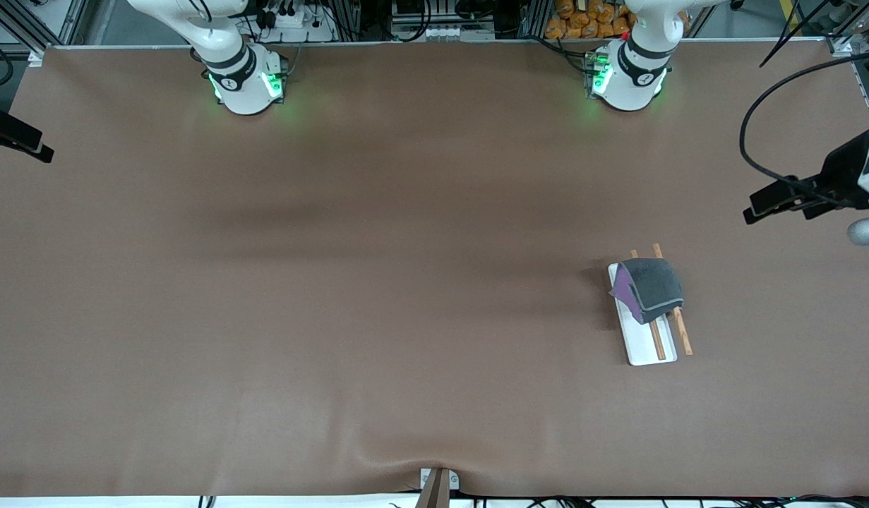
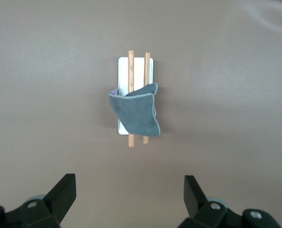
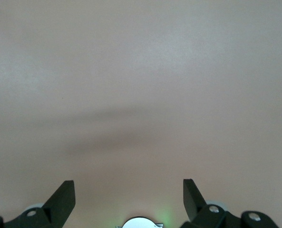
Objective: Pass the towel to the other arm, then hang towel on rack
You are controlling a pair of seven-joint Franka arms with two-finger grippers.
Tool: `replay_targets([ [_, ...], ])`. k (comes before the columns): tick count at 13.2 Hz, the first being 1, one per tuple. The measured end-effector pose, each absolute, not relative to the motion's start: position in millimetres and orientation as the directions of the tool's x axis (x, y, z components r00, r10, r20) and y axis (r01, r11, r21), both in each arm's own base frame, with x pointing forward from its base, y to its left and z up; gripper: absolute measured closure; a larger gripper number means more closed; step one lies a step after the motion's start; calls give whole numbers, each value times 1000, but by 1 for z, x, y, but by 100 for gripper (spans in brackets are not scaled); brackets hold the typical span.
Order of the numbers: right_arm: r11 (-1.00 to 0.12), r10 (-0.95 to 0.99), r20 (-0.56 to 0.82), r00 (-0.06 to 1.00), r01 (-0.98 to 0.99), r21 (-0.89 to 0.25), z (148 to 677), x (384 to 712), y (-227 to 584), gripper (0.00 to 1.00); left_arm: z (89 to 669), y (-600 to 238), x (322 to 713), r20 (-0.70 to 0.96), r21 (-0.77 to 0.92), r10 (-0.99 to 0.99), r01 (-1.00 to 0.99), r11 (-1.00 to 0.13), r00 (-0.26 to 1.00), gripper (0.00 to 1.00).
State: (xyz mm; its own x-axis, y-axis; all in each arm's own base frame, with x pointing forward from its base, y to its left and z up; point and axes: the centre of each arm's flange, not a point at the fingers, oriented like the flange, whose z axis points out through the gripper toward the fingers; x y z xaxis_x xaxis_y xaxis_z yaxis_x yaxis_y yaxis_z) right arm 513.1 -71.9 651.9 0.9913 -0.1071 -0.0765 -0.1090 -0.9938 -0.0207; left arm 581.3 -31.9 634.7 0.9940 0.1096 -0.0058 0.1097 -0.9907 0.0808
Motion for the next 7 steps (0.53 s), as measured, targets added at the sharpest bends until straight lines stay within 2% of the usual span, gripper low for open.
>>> replay_targets([
  [3, -994, -110, -79, 991, -112, -19, 650, 514, -72, 0, 664, -33, 562, 32, 54, 120, 118, -992, 992, 0],
  [7, -994, -111, -60, 992, -112, -17, 655, 516, -73, 0, 669, -44, 558, 49, 26, 101, 100, -995, 994, 0],
])
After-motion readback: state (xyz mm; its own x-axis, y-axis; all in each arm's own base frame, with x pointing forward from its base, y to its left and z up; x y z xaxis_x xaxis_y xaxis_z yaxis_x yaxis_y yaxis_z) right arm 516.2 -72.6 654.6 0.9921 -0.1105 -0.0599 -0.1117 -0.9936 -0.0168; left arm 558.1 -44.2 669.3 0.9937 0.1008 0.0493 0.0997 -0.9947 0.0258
